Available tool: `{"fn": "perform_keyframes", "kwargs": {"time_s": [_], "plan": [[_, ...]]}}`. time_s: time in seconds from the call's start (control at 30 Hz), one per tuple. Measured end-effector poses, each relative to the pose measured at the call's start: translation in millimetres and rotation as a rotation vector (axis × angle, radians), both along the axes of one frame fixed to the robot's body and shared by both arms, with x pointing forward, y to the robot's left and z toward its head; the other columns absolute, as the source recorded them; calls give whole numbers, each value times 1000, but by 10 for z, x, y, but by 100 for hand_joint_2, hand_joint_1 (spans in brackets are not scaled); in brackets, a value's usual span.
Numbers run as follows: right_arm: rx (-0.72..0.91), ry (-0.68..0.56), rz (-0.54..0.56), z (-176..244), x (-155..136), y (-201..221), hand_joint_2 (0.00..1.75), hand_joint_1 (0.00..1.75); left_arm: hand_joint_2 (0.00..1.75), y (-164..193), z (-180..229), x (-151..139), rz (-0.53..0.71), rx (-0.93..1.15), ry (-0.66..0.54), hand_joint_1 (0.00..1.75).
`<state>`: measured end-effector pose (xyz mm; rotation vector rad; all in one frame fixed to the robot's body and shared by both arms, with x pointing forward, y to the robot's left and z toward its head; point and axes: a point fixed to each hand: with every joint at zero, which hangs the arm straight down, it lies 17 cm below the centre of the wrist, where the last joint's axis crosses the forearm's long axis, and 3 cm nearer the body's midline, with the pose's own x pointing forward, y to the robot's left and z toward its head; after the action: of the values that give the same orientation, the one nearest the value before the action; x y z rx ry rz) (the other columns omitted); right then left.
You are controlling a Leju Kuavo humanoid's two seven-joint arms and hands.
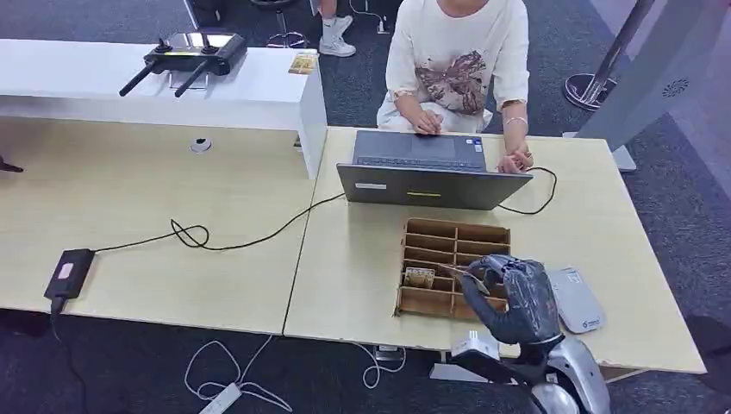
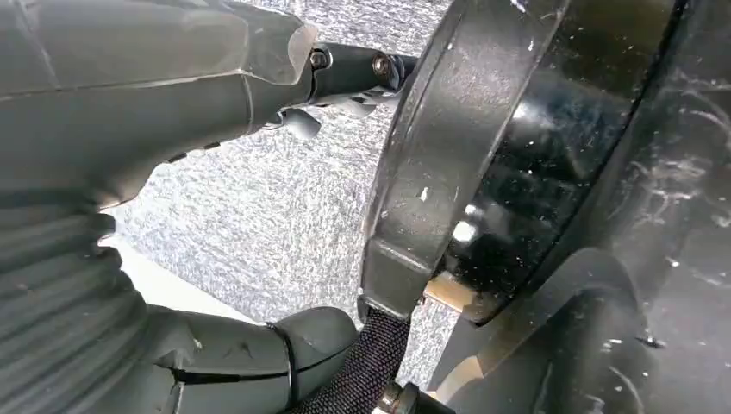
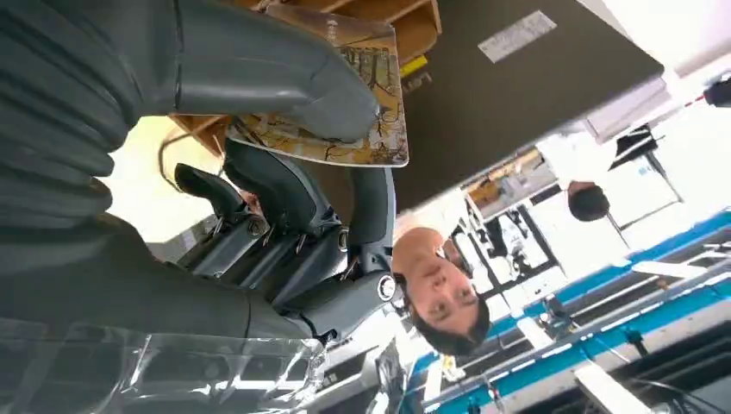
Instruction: Pass the card to the sensor for recognition and then transmit it.
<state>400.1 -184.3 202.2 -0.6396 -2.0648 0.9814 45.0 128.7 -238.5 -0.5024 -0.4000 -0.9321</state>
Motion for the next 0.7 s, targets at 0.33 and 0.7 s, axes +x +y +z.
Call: {"fn": "perform_keyframes", "kwargs": {"time_s": [0.33, 0.7], "plan": [[-8, -101, 40, 294, -36, 36, 175, 175, 175, 6, 8, -7, -14, -9, -8, 0], [1, -220, 93, 702, 40, 110, 175, 175, 175, 10, 12, -9, -22, -13, -12, 0]]}}
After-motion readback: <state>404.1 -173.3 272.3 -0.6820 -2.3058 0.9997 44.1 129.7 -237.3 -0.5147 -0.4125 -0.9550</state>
